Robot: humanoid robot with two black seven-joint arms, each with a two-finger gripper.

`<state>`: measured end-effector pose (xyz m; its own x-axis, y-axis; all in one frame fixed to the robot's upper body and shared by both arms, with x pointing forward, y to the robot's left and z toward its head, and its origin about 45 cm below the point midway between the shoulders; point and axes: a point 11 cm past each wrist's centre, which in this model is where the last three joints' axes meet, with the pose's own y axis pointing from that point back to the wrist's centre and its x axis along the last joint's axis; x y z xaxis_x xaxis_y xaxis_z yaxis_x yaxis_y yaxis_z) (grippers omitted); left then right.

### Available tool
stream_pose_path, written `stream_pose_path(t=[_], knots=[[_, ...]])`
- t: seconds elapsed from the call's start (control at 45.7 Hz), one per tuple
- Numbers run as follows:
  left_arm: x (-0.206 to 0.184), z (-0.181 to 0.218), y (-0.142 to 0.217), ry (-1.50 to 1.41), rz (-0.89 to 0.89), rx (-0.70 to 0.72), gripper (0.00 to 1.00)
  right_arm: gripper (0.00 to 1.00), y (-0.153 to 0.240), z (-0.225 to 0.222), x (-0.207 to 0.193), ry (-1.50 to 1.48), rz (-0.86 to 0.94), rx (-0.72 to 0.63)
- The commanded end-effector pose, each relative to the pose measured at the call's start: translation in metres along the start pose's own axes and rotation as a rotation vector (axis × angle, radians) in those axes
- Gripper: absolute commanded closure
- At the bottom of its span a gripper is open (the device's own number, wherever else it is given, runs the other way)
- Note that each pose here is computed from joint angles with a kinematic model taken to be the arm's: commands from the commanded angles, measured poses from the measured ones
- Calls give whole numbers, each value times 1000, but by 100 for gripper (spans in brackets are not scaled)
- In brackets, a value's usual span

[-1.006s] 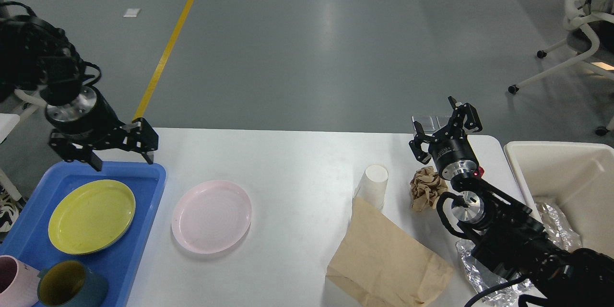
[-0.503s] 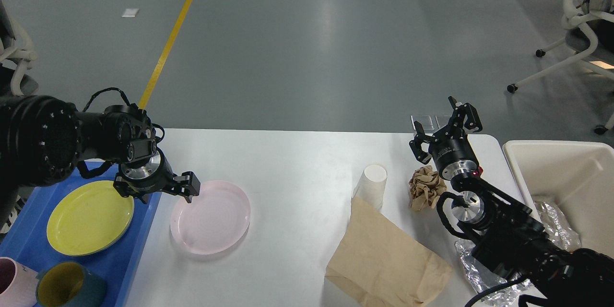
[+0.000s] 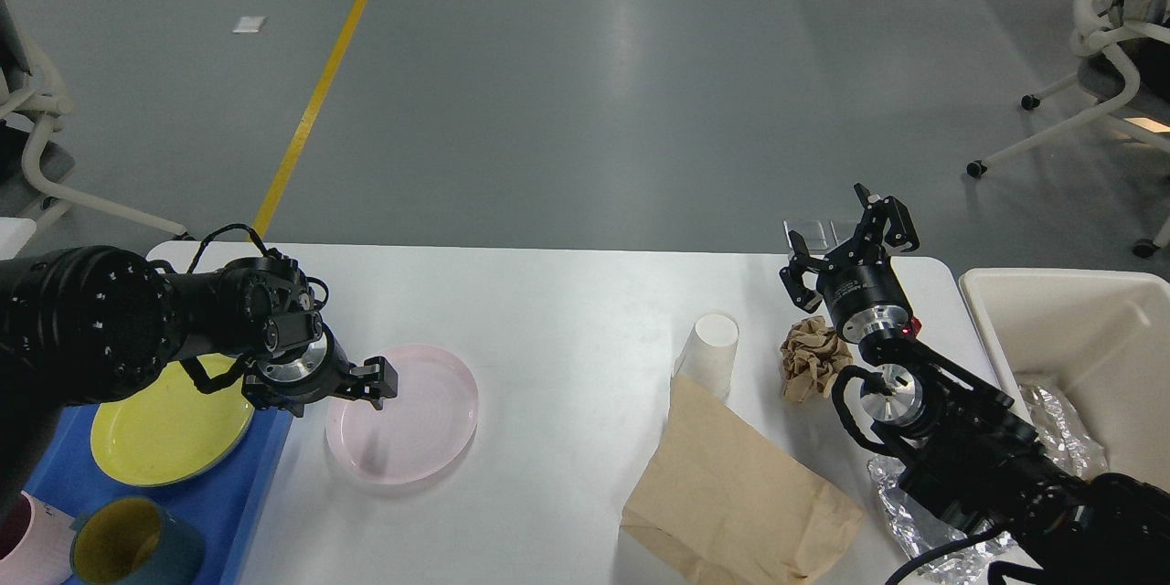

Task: Tidy desktop
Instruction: 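Move the left gripper to the pink plate rim, then grasp the pink plate rim with the left gripper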

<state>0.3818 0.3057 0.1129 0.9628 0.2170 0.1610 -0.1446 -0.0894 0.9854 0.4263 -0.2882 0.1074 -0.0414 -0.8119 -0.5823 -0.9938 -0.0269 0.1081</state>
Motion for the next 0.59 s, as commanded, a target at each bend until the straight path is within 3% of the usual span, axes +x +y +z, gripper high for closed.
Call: stream_pose_path(t=[0.0, 0.306, 0.569], knots=[[-5, -2, -4, 8, -15, -3, 5, 0, 0, 0, 0, 0, 0, 0], [-19, -9, -17, 21, -49, 5, 7, 0, 0, 0, 0, 0, 0, 0], [-28, -5, -26, 39, -68, -18, 24, 0, 0, 0, 0, 0, -1, 1]])
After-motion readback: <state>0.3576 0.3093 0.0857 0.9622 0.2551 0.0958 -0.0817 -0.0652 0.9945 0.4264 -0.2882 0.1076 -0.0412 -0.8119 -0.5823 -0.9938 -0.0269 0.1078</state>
